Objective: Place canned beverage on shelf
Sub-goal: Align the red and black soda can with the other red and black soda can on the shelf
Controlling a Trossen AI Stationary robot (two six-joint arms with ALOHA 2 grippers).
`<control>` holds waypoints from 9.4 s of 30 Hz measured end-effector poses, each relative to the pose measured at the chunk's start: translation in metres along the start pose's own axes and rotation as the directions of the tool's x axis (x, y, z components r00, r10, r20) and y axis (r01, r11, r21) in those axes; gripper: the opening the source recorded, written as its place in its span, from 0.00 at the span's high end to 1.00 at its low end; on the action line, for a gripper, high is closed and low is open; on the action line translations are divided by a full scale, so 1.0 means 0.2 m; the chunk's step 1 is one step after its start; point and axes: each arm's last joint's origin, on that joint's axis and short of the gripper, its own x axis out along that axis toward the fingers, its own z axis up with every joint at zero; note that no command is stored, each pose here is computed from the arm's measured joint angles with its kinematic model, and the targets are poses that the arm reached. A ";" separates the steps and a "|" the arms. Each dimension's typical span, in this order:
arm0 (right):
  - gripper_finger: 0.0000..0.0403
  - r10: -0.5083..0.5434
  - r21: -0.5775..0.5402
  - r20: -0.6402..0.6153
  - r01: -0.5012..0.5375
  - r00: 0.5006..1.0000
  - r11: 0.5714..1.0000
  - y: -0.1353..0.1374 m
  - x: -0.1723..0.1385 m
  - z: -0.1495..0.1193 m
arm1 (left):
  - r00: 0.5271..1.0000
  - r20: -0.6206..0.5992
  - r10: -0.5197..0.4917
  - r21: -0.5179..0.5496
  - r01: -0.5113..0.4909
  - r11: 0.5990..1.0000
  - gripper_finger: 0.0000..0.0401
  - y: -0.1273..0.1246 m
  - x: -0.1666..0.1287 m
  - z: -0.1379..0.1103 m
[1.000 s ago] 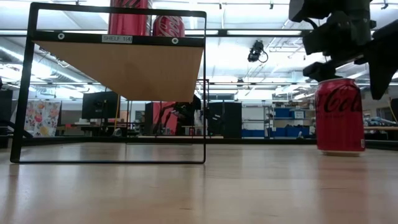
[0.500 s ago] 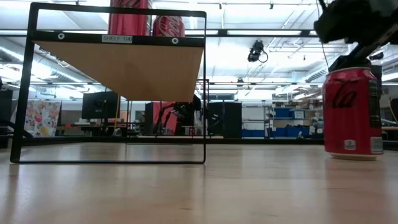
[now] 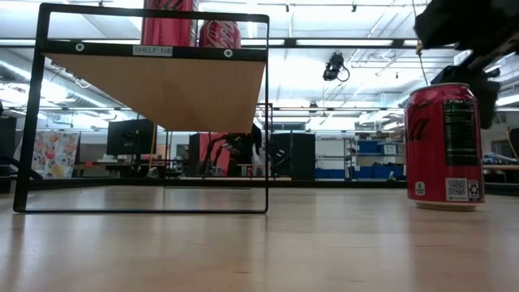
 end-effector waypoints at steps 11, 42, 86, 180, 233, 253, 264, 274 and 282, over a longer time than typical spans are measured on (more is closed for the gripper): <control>0.07 -0.142 -0.008 0.172 0.146 0.975 0.989 0.04 0.00 0.03 | 1.000 0.000 0.000 0.000 0.000 1.000 0.70 0.00 0.00 0.00; 0.07 -0.342 -0.034 0.240 0.360 0.909 0.932 -0.01 0.16 0.16 | 0.999 -0.005 -0.040 -0.003 0.040 0.999 0.70 -0.01 0.00 0.00; 0.19 -0.199 -0.487 0.166 0.256 0.966 0.835 -0.24 0.10 0.59 | 0.992 -0.035 -0.121 -0.129 0.116 0.985 0.70 -0.08 0.04 -0.01; 0.16 -0.147 -0.102 0.753 0.334 0.641 0.937 -0.47 0.21 0.25 | 0.987 -0.064 -0.145 -0.121 0.136 0.983 0.70 -0.08 0.04 -0.02; 0.02 -0.139 -0.111 0.682 0.289 0.718 0.951 -0.47 0.30 0.24 | 0.987 -0.063 -0.145 -0.125 0.136 0.983 0.70 -0.08 0.04 -0.02; 0.22 -0.104 -0.093 0.739 0.255 0.665 0.963 -0.46 0.34 0.30 | 0.987 -0.064 -0.145 -0.121 0.136 0.983 0.70 -0.08 0.04 -0.02; 0.19 -0.055 -0.131 0.847 0.309 0.528 0.942 -0.32 -0.14 0.41 | 0.993 -0.039 -0.109 -0.103 0.104 0.989 0.70 -0.02 -0.05 0.05; 0.19 0.039 -0.249 0.833 0.312 0.552 0.917 -0.21 -0.28 0.69 | 0.989 -0.104 -0.103 -0.112 0.091 0.990 0.70 0.01 -0.08 0.04; 0.19 0.103 -0.328 0.782 0.266 0.615 0.907 -0.17 -0.20 0.90 | 0.979 -0.166 -0.118 -0.120 0.098 0.988 0.70 0.02 -0.09 0.01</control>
